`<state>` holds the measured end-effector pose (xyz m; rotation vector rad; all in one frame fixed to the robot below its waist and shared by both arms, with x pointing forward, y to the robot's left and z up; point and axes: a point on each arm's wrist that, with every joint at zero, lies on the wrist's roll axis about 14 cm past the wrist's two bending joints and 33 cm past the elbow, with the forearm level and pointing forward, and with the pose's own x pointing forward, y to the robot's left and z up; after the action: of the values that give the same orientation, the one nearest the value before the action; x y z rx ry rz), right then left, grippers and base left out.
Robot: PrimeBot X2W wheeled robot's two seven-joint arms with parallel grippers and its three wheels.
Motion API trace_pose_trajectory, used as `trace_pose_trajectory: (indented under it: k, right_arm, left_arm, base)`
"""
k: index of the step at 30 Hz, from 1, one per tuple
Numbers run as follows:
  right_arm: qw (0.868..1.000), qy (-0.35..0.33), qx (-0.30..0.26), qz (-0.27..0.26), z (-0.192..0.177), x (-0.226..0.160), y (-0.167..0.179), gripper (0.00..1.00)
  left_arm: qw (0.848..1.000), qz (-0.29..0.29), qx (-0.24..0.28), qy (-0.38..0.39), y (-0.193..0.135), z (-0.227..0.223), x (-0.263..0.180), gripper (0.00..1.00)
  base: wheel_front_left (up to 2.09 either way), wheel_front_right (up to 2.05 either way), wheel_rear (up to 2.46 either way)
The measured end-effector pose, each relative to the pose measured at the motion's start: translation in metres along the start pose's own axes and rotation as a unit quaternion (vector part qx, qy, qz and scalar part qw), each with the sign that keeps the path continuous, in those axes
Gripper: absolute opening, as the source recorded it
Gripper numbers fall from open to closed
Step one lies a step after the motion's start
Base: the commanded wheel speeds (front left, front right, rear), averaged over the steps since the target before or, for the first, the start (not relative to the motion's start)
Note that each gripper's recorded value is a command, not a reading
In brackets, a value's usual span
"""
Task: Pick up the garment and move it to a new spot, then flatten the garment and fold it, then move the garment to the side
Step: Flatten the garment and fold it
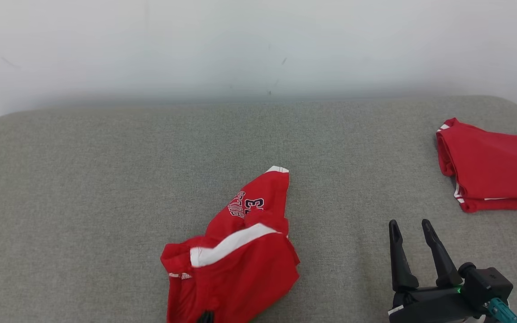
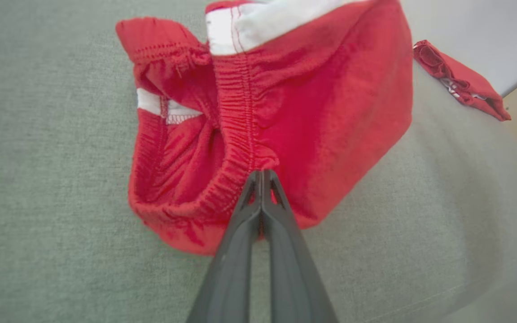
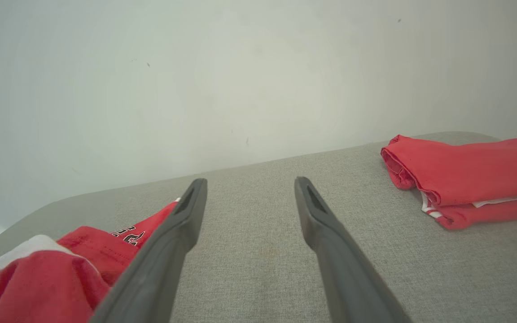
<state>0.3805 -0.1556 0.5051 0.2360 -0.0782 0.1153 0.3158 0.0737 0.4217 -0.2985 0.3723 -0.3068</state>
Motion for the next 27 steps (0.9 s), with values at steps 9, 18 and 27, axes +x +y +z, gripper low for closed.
trace_pose_trajectory:
  k: [9, 18, 27]
  right_arm:
    - [1.0, -0.002, 0.0, -0.001, 0.002, -0.003, -0.001, 1.0]
    - [1.0, -0.01, -0.004, -0.024, 0.008, -0.011, -0.015, 1.0]
    - [0.999, -0.01, -0.008, -0.053, 0.009, -0.02, -0.033, 1.0]
  left_arm:
    - [0.997, -0.016, 0.008, -0.072, -0.005, 0.048, 0.013, 1.0]
    - [0.997, -0.016, 0.023, -0.071, 0.006, 0.059, 0.033, 1.0]
    - [0.997, -0.034, 0.033, -0.057, 0.005, 0.059, 0.056, 1.0]
  base:
    - [0.0, 0.0, 0.0]
    - [0.0, 0.0, 0.0]
    - [0.0, 0.0, 0.0]
